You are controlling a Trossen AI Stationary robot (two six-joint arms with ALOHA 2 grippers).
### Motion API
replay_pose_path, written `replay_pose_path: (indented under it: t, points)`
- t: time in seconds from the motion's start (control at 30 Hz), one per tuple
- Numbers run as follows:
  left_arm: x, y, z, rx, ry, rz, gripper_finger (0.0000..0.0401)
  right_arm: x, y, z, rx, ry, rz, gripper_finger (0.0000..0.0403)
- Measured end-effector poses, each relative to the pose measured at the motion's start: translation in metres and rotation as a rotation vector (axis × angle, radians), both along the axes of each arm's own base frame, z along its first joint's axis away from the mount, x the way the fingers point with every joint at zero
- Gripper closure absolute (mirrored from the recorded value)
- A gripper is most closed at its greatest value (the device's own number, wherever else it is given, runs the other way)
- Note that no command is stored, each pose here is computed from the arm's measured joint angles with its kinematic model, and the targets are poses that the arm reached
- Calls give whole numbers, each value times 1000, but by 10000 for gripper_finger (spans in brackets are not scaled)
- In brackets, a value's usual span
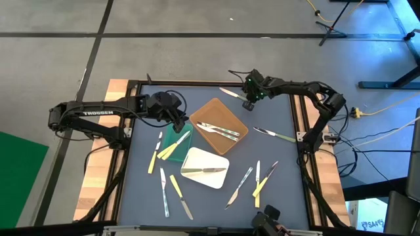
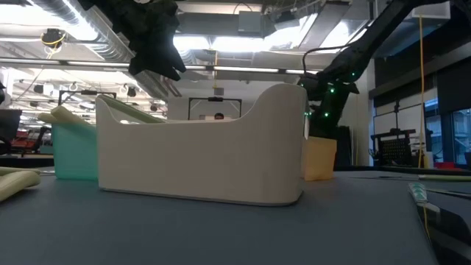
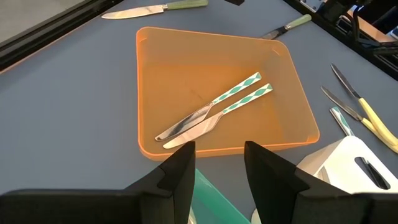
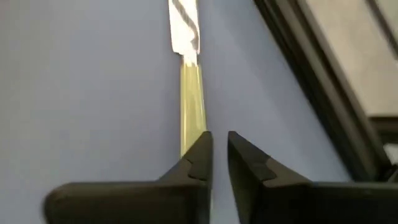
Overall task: Sort silverware by color (type)
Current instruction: Put the green table knife into the white bin
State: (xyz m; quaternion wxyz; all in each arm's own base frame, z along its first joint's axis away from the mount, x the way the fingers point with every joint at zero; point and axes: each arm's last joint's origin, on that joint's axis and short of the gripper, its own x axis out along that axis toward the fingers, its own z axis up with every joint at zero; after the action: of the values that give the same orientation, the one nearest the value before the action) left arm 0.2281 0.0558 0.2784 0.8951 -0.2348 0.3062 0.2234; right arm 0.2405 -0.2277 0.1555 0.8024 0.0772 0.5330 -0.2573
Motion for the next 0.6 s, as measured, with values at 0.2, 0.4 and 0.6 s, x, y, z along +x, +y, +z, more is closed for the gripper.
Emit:
replay_pose_path:
  t: [0.2, 0.4, 0.6]
  points:
    - [0, 0, 0, 0, 0, 0, 269, -10, 4, -5, 92, 68, -11, 276]
    - [0, 0, 0, 17, 6, -15, 269, -7, 4, -4, 97, 23, 40, 241]
    - [0, 0, 0, 18, 7, -16, 269, -5, 3, -15, 133, 42, 38, 245]
